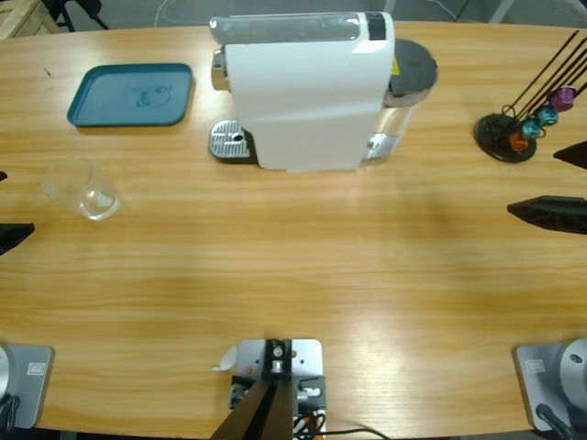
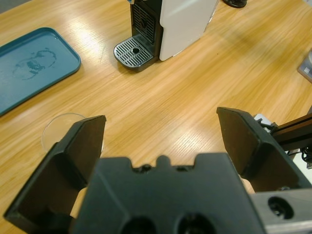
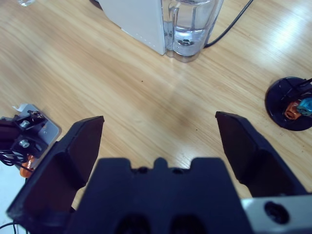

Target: Pour coffee

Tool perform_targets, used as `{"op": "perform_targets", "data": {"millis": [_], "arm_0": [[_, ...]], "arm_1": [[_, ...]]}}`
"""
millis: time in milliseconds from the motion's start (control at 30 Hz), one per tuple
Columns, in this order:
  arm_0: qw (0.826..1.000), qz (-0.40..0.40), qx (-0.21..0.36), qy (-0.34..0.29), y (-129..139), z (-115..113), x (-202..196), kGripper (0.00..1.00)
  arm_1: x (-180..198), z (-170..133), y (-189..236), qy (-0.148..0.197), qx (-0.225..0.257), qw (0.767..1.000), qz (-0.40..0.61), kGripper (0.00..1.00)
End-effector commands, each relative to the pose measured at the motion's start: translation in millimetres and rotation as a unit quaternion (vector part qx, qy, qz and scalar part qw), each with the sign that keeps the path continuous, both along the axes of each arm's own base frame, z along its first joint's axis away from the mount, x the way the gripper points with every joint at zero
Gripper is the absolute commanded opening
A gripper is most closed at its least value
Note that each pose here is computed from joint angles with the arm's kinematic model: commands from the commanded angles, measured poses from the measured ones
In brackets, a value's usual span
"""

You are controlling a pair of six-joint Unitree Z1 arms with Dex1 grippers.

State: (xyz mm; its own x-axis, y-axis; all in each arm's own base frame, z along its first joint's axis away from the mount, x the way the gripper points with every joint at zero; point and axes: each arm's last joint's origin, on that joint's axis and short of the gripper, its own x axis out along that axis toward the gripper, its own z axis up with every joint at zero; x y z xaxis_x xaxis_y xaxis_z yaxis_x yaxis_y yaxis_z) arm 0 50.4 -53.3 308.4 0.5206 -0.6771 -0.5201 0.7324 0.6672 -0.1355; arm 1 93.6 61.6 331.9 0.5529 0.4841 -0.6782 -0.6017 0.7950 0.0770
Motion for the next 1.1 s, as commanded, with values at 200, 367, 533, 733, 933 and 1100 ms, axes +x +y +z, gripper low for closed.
{"op": "perform_targets", "data": {"millis": [200, 367, 533, 733, 933, 1100], "arm_0": [[1.0, -0.002, 0.005, 0.012, -0.2, -9.4, -0.5, 1.0], [1.0, 0.001, 0.007, 0.018, -3.6, -8.7, 3.8, 1.0], [0.999, 0.028, -0.022, 0.04, -16.0, 15.8, 20.1, 1.0], [0.983, 0.09, -0.09, 0.129, -58.1, 44.8, 72.2, 1.0], [0.943, 0.172, -0.172, 0.227, -103.5, 33.7, 137.5, 0.967], [0.914, 0.186, -0.213, 0.289, -110.7, 26.7, 169.6, 0.846]], "arm_1": [[-0.6, -7.1, -1.0, 0.008, -0.004, 1.0, -0.006, 1.0], [-2.0, -6.6, -1.8, 0.005, -0.003, 1.0, -0.006, 1.0], [-0.1, 0.0, -0.5, 0.021, -0.001, 1.0, -0.013, 1.0], [-5.4, -3.3, -3.7, 0.014, 0.002, 1.0, -0.014, 1.0], [-3.9, -4.5, -3.0, 0.013, 0.001, 1.0, -0.015, 1.0], [-5.4, -4.3, -3.9, 0.01, 0.003, 1.0, -0.015, 1.0]]}}
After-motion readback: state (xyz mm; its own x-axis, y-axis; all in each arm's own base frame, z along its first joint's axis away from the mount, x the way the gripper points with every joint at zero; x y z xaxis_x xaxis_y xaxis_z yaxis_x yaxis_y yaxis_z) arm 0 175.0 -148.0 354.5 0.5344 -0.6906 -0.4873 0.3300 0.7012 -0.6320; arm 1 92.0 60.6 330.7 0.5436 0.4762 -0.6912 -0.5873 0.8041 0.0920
